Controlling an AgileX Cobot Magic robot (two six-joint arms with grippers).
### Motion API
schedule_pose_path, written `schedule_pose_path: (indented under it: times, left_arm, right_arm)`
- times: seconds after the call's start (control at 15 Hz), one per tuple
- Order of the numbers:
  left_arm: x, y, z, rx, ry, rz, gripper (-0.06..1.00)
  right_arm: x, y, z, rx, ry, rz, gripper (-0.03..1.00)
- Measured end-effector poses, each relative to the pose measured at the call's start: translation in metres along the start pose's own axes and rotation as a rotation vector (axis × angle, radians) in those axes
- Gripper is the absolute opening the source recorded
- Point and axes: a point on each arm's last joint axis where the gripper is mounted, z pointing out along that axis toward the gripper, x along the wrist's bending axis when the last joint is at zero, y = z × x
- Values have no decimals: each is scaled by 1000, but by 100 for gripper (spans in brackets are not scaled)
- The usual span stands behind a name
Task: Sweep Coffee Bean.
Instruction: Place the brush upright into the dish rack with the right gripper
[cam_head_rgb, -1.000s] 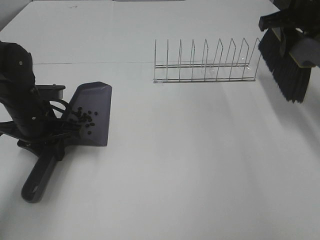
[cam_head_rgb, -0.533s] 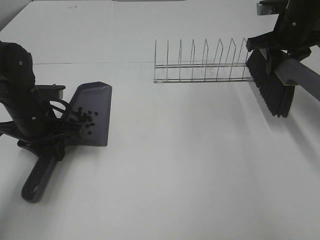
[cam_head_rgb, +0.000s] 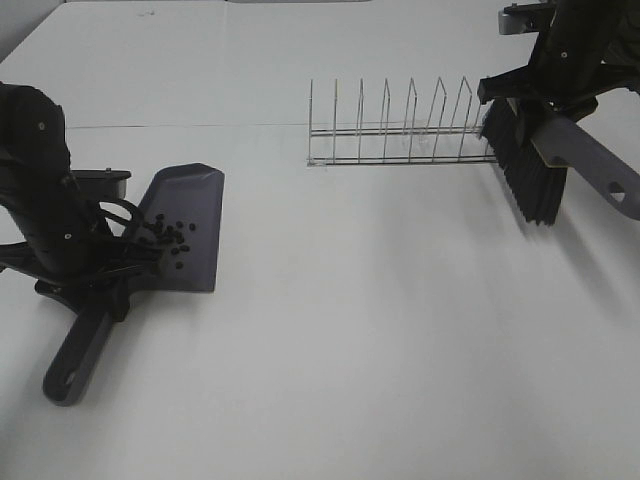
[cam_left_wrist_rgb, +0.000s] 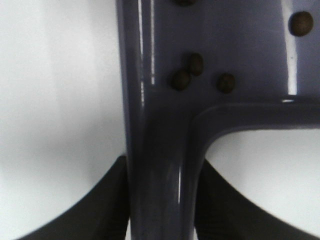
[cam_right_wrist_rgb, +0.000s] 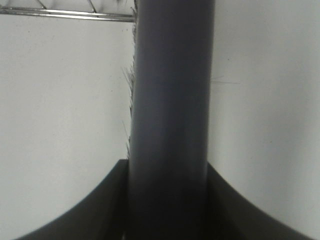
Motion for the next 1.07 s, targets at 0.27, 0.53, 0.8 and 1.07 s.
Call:
schedule_pose_path:
  times: [0.27, 0.53, 0.8, 1.07]
  left_arm:
    - [0, 0, 0, 0, 0, 0, 32]
    - [0, 0, 0, 0, 0, 0, 32]
    - [0, 0, 0, 0, 0, 0, 32]
    - [0, 0, 0, 0, 0, 0, 32]
  right_arm:
    - [-1, 17, 7, -32, -26, -9, 27]
    - [-1, 25, 11, -67, -26, -29, 27]
    - [-7, 32, 11, -144, -21, -19, 27]
    - [-19, 35, 12, -179, 10, 2, 27]
